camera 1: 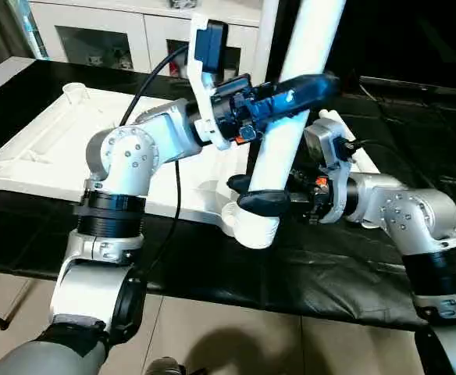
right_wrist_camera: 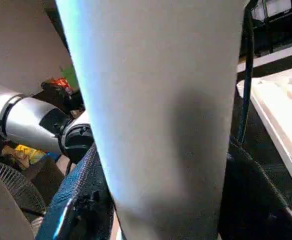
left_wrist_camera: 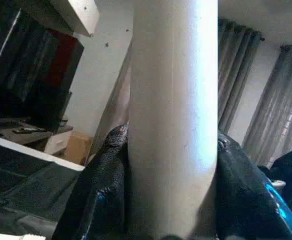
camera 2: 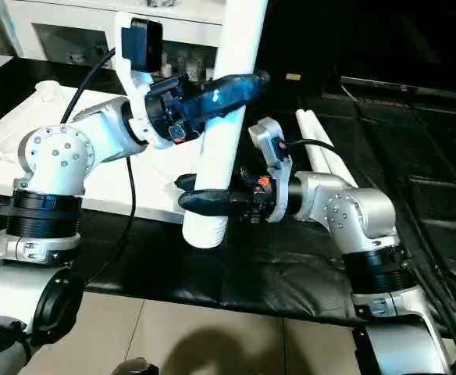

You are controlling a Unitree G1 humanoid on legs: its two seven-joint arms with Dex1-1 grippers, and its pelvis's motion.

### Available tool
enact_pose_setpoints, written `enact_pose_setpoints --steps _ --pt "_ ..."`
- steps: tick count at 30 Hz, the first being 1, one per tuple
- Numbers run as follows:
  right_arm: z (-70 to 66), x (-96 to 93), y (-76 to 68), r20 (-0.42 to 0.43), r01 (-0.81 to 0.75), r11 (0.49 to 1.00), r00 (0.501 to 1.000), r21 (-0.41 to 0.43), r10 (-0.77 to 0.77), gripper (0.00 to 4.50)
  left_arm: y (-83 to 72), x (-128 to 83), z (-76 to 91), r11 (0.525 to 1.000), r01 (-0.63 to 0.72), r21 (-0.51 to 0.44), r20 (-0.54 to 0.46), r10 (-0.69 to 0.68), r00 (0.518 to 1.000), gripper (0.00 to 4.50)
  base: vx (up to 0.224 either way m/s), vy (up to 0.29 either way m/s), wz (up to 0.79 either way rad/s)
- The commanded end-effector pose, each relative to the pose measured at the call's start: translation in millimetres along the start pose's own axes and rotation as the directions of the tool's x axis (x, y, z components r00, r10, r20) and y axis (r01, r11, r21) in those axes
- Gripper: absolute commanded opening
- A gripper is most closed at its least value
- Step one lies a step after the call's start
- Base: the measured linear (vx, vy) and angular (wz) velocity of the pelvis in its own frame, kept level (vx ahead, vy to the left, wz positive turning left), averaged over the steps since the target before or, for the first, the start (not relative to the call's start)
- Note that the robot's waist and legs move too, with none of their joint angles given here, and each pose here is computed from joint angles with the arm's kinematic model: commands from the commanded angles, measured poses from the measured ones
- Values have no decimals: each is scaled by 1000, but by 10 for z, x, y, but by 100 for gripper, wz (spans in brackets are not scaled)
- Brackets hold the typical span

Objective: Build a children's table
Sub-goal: Pick table leg

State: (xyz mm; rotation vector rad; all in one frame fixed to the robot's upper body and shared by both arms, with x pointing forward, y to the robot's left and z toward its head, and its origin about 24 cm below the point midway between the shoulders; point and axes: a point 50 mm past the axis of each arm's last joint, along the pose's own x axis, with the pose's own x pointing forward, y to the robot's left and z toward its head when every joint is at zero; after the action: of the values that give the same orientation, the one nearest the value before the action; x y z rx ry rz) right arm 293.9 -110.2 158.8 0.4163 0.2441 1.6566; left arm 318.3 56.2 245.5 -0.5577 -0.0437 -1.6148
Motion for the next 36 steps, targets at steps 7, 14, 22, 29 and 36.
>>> enact_pose_setpoints --steps 7,14,22,29,36 --pt "-5 -30 -74 20 96 995 995 -6 -96 202 -42 116 38 1000 2 -7 -14 -2 1000 252 0 0 0" --pt "-5 -21 -121 110 175 984 979 -19 -172 196 77 150 71 988 -138 68 19 137 990 295 0 0 0" --pt "15 -57 -260 137 372 927 922 -53 -362 195 135 127 139 979 -199 35 110 194 975 295 0 0 0" --pt "-42 -8 -349 171 490 868 865 -82 -472 195 168 -28 228 960 -274 58 221 255 941 295 0 0 0" --pt "-103 20 -338 194 537 840 835 -77 -516 194 164 -249 355 926 -369 82 325 325 888 295 0 0 0"
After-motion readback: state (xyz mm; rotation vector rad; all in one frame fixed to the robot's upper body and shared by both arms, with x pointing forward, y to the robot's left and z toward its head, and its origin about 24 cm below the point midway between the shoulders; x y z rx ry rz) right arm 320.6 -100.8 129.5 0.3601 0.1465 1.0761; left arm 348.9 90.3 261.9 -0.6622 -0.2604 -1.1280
